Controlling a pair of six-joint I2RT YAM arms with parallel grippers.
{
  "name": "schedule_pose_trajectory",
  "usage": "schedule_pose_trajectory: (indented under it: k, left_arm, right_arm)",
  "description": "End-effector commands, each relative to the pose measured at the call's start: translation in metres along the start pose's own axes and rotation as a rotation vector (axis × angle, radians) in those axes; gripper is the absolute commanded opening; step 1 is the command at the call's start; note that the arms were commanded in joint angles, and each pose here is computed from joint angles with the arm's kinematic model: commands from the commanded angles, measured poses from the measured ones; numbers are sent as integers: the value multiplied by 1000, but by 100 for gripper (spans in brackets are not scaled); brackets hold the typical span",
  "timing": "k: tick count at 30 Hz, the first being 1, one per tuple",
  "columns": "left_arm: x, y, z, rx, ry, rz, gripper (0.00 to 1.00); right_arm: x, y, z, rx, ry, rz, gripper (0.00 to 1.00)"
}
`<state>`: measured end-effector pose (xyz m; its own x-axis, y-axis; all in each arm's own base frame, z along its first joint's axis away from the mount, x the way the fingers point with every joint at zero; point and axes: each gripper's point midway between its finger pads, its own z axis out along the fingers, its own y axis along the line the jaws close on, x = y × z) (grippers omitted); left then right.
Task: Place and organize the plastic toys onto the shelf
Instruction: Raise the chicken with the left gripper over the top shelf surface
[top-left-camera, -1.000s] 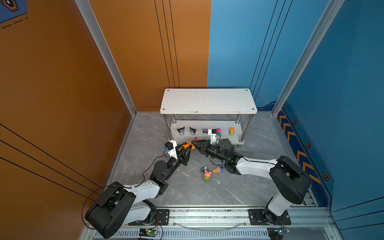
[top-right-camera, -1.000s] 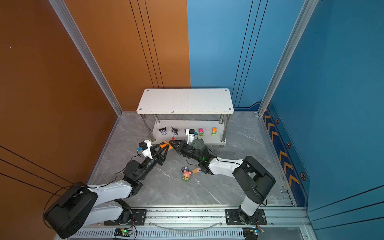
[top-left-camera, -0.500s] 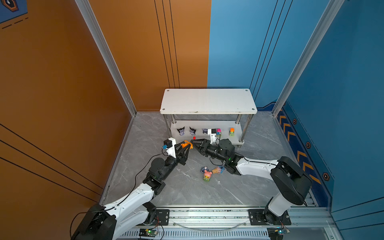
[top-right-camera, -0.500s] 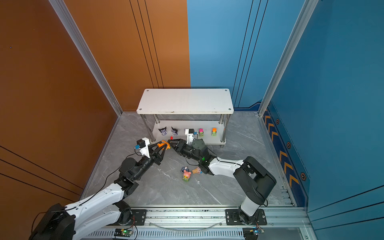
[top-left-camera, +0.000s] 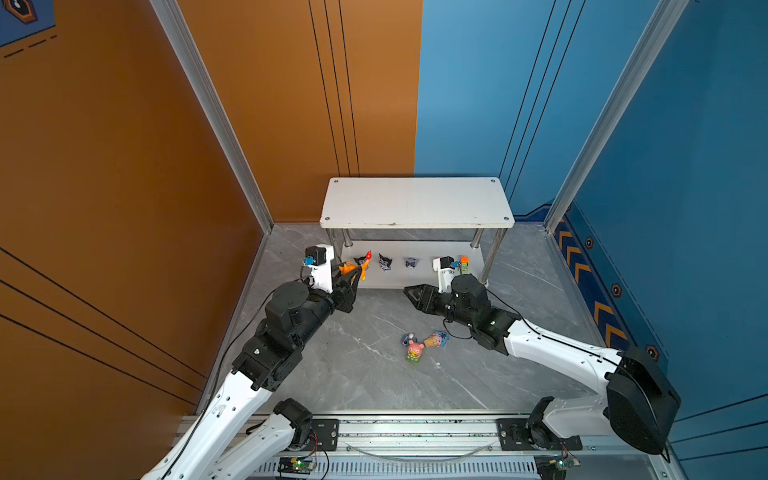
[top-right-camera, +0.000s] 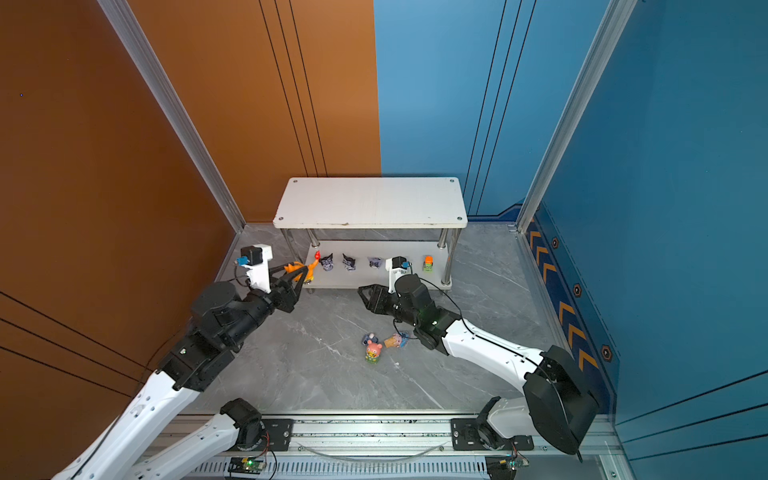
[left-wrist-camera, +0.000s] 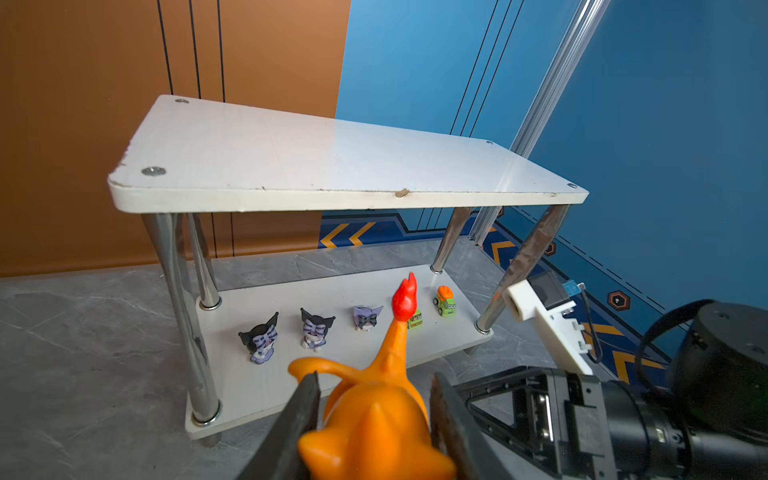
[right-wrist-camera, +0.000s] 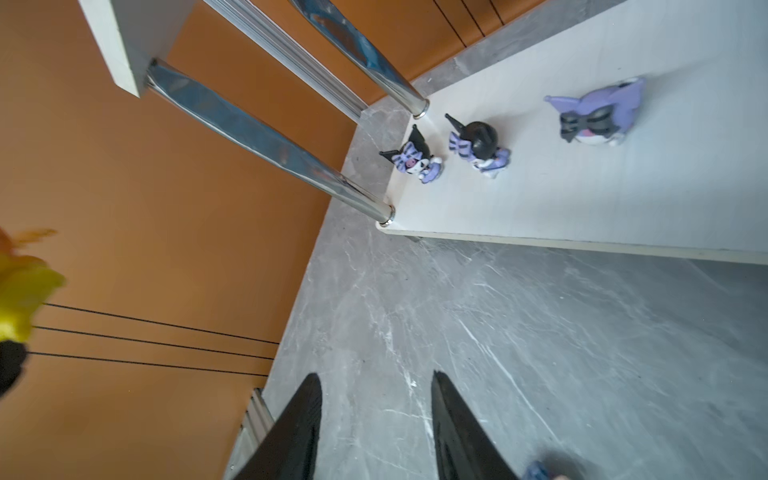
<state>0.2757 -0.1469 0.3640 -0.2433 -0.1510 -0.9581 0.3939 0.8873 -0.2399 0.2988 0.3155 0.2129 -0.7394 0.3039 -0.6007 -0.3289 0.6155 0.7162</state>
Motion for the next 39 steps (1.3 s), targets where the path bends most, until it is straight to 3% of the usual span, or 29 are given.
schedule_pose_trajectory:
  k: [1,14,21,27,33,39]
  left_arm:
    - [10,1,2,-28,168,36,34]
    - [-87,-24,41,13,237,169,34]
    - [-119,-15,69,-61,295,255,34]
    - [-131,14,100,-148,333,270,31]
    - [-123,58,120,-216,365,200,31]
    - [-118,67,130,-217,381,195,31]
  right_arm:
    - [3,-9,-6,79,26,-101,45]
    - [21,-18,-9,92,59,-132,45]
    - [27,-18,-5,80,84,-134,45]
    - [34,-21,-1,77,110,-136,45]
    - [41,-24,3,73,137,-135,45]
    - [48,-29,10,81,162,-130,45]
